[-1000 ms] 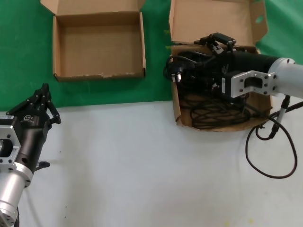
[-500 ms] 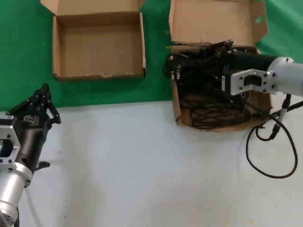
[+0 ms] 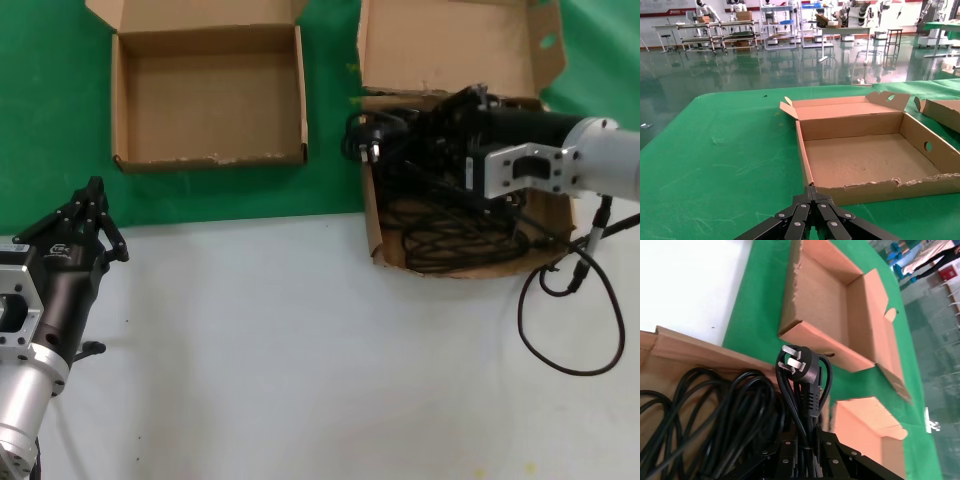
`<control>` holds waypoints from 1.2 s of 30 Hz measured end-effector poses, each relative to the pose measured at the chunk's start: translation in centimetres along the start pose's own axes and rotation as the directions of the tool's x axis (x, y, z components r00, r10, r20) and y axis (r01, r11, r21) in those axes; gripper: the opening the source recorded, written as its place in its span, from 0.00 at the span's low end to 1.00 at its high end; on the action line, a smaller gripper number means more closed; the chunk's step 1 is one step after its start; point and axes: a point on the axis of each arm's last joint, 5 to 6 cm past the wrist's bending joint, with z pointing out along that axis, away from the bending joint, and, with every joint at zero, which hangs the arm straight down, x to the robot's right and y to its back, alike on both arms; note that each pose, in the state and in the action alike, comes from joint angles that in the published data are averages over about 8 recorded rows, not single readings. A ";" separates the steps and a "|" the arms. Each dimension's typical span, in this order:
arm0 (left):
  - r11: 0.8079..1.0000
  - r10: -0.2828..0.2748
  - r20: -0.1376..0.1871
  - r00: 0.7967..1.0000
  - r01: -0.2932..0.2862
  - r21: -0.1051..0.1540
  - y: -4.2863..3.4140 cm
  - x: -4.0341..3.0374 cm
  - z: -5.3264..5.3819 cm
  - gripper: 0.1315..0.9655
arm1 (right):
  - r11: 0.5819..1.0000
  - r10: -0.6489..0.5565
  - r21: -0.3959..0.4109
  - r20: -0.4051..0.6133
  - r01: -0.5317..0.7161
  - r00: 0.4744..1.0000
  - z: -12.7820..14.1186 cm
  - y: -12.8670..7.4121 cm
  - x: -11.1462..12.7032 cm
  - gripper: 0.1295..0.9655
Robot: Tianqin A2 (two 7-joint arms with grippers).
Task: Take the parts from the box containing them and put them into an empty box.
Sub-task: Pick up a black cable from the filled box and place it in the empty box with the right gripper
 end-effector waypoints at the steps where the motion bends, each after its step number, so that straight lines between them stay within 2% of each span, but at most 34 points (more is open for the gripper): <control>1: 1.000 0.000 0.000 1.000 0.000 0.000 0.00 0.00 0.0 0.02 | 1.000 -0.002 0.001 -0.005 0.002 1.000 -0.2 -0.1 0.2 0.12; 8: 1.000 0.000 0.000 1.000 0.000 0.000 0.00 0.00 0.0 0.02 | 1.000 -0.015 0.020 -0.066 0.017 0.998 -3.1 -1.9 3.1 0.09; 13: 1.000 0.000 0.000 1.000 0.000 0.000 0.00 0.00 0.0 0.02 | 0.998 -0.016 0.058 -0.131 0.024 0.991 -4.9 -4.5 6.0 0.09; 17: 1.000 0.000 0.000 1.000 0.000 0.000 0.00 0.00 0.0 0.02 | 0.994 -0.013 0.103 -0.184 0.032 0.983 -4.9 -7.0 8.0 0.09; 22: 1.000 0.000 0.000 1.000 0.000 0.000 0.00 0.00 0.0 0.02 | 0.985 -0.001 0.170 -0.223 0.040 0.975 -2.6 -10.2 9.1 0.09; 27: 1.000 0.000 0.000 1.000 0.000 0.000 0.00 0.00 0.0 0.02 | 0.974 0.014 0.223 -0.229 0.038 0.973 0.9 -12.9 8.9 0.09; 31: 1.000 0.000 0.000 1.000 0.000 0.000 0.00 0.00 0.0 0.02 | 0.969 0.027 0.247 -0.214 0.027 0.976 3.9 -14.2 8.1 0.09; 36: 1.000 0.000 0.000 1.000 0.000 0.000 0.00 0.00 0.0 0.02 | 0.967 0.037 0.256 -0.190 0.013 0.981 7.1 -14.8 6.7 0.09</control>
